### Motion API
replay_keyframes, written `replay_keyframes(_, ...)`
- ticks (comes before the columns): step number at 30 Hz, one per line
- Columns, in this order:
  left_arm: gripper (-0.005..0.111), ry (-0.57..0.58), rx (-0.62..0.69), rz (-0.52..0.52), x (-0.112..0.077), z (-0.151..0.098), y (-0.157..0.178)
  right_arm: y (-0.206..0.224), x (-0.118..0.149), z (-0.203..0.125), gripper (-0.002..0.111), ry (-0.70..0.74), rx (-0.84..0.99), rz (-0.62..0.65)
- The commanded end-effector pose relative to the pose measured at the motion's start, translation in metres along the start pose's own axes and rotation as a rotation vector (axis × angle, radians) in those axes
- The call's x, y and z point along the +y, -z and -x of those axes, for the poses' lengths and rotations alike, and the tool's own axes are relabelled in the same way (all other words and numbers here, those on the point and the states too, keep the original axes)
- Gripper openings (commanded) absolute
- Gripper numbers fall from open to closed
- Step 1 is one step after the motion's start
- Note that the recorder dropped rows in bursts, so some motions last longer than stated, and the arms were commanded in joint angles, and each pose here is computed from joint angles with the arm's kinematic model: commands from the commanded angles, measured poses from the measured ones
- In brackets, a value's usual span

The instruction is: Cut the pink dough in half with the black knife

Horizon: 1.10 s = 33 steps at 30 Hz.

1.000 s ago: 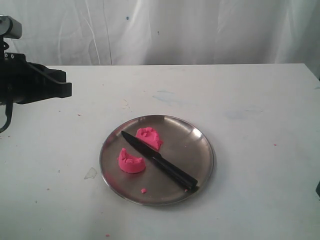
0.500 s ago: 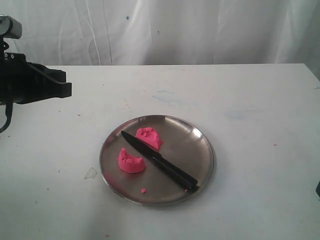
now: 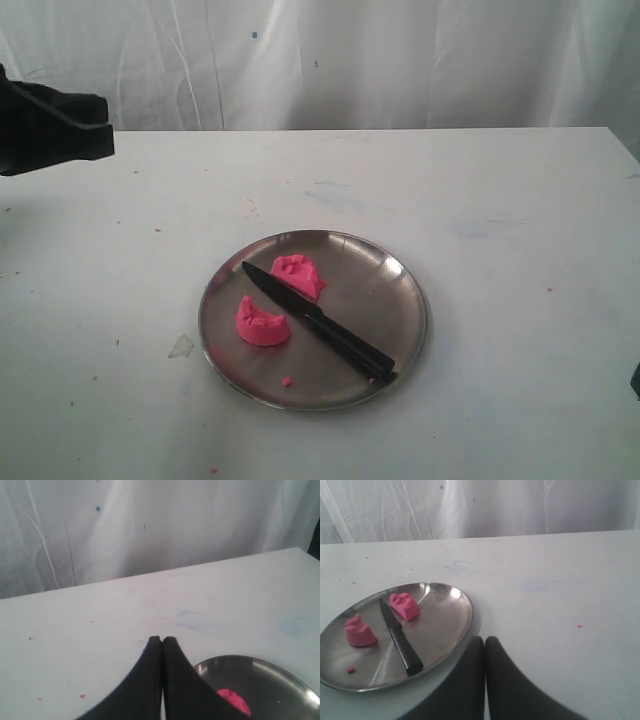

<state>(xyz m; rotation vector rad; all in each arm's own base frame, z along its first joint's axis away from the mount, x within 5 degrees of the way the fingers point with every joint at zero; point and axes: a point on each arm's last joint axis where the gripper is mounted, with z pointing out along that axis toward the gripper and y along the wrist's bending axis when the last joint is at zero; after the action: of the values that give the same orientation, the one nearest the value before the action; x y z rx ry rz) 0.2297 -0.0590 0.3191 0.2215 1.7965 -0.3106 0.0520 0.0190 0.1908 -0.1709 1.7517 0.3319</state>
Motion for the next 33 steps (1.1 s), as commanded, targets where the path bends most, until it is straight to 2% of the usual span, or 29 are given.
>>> replay_keyframes(1,0.000,-0.004,-0.067,0.012,-0.003,0.006,0.024,0.000,-0.001,-0.001,0.000,0.001,-0.006,-0.006)
replay_keyframes(4,0.000,-0.026,-0.101,-0.004,-0.008,-0.001,0.039,0.000,-0.001,-0.001,0.000,0.001,-0.006,-0.006)
replay_keyframes(8,0.000,-0.148,-0.189,-0.043,-0.017,-0.014,0.065,0.000,-0.001,-0.001,0.000,0.001,-0.002,-0.006)
replay_keyframes(11,0.000,-0.140,-0.280,-0.037,-0.019,-0.019,0.088,0.000,-0.001,-0.001,0.000,0.001,-0.002,-0.006)
replay_keyframes(14,0.000,-0.092,-0.311,-0.005,-0.016,-0.026,0.104,0.000,-0.001,-0.001,0.000,0.001,-0.002,-0.006)
replay_keyframes(18,0.000,-0.113,-0.225,0.045,-0.012,-0.035,0.117,0.000,-0.001,-0.001,0.000,0.001,-0.002,-0.006)
replay_keyframes(24,0.000,-0.194,-0.146,0.036,-0.015,-0.030,0.138,0.000,-0.001,-0.001,0.000,0.001,-0.002,-0.006)
replay_keyframes(29,0.000,-0.171,-0.090,0.021,-0.016,-0.038,0.151,0.000,-0.001,-0.001,0.000,0.001,-0.002,-0.006)
replay_keyframes(33,0.000,-0.143,-0.041,0.059,-0.014,-0.048,0.159,0.000,-0.001,-0.001,0.000,0.001,-0.002,-0.006)
